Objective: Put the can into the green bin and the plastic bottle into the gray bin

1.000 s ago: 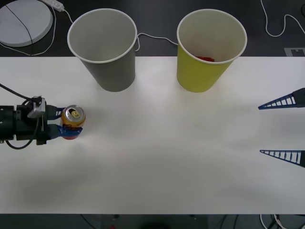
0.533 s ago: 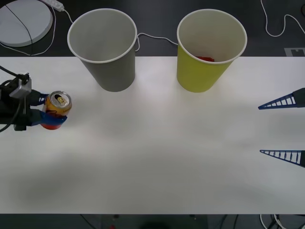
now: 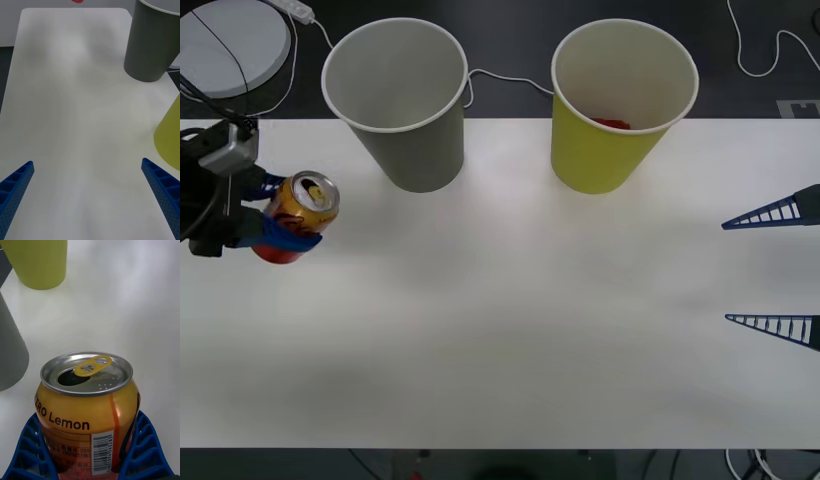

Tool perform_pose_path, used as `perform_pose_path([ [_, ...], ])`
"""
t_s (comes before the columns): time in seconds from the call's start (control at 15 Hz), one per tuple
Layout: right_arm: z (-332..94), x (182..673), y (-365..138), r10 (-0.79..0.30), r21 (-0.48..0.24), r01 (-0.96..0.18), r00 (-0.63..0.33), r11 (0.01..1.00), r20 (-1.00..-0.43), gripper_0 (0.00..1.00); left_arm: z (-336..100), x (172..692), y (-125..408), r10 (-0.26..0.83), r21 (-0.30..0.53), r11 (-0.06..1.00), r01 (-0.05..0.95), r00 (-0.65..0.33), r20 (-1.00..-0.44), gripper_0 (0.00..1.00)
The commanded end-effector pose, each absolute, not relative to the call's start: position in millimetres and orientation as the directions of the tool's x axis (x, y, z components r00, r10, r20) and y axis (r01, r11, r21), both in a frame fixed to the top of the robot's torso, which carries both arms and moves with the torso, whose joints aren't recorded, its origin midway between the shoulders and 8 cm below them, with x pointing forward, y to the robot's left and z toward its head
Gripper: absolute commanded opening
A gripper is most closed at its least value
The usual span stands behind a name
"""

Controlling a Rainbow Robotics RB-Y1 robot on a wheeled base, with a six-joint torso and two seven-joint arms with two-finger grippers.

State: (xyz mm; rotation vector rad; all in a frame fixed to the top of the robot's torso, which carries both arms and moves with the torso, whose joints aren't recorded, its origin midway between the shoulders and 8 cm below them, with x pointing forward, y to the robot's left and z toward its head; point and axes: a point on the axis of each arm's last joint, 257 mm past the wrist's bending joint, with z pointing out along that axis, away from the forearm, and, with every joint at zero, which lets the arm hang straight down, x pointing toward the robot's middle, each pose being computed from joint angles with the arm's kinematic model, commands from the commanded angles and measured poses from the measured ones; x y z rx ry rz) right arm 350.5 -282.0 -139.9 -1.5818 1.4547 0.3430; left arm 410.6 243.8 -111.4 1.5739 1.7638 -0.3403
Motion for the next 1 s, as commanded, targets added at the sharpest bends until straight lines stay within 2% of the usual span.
perform_pose_path([
  [0.07, -139.9, 350.5, -282.0, -0.633, -0.432, -0.892, 0.26, 0.132, -0.729, 1.0, -89.7, 398.0, 217.8, 0.765, 0.26, 0.206, 0.943, 0.01, -0.644, 0.0],
  [0.6, -139.9, 350.5, -282.0, -0.633, -0.432, -0.892, 0.26, 0.132, -0.729, 1.0, -21.1, 389.4, 154.4, 0.786, 0.204, 0.282, 0.937, -0.104, -0.61, 0.01],
  [1.0, -139.9, 350.5, -282.0, -0.633, -0.432, -0.892, 0.26, 0.132, -0.729, 1.0, 15.6, 443.3, 95.3, 0.798, 0.188, 0.301, 0.935, -0.139, -0.586, 0.01],
])
